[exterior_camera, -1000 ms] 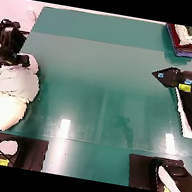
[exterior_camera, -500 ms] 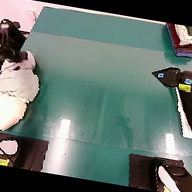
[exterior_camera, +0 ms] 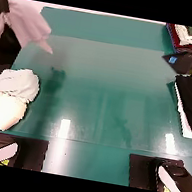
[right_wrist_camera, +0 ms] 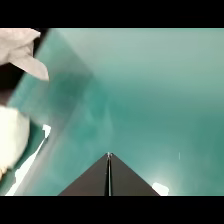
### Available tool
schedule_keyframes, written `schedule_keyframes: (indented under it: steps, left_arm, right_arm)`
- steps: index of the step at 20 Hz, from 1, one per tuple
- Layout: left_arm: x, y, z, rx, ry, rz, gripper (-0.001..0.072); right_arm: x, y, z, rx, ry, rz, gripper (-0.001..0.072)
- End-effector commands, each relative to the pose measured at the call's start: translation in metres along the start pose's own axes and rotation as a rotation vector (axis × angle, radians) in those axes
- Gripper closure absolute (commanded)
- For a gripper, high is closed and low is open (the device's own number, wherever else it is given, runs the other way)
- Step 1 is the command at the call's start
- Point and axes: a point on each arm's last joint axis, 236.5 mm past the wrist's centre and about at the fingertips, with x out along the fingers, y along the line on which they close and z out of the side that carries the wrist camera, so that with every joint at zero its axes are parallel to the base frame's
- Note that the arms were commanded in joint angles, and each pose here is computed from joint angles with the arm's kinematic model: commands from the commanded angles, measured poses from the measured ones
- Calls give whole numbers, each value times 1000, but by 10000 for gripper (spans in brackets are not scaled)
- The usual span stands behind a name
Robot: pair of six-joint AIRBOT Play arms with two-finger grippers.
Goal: Fold the shirts.
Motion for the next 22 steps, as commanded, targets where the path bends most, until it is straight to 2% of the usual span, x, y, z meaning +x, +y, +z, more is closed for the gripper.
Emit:
schedule_keyframes:
  steps: [1,7,8,9,10,12,16,19,22]
  left_arm:
    - [-46,-102,10,133,2,-239,685]
    - [-38,-270,-97,377,334,-604,665]
    - [-35,-295,-111,392,363,-655,359]
    - [-31,-317,-120,386,378,-701,115]
    - [-25,-330,-123,368,377,-726,119]
    - [-2,-322,-117,321,355,-684,118]
    - [60,-238,-120,76,433,-499,118]
    - [101,-211,-200,-132,640,-491,118]
    - [129,-214,-290,-262,821,-476,117]
  right_arm:
    - [-28,28,43,-79,-116,18,693]
    - [-55,55,70,-146,-191,40,694]
    - [-55,56,70,-146,-189,41,693]
    - [-54,56,67,-146,-178,43,693]
    - [-54,56,64,-146,-164,45,693]
    - [-53,57,58,-147,-138,49,693]
    - [-52,57,52,-148,-115,52,693]
    - [-51,56,51,-147,-108,52,693]
    - [-51,56,50,-147,-107,51,693]
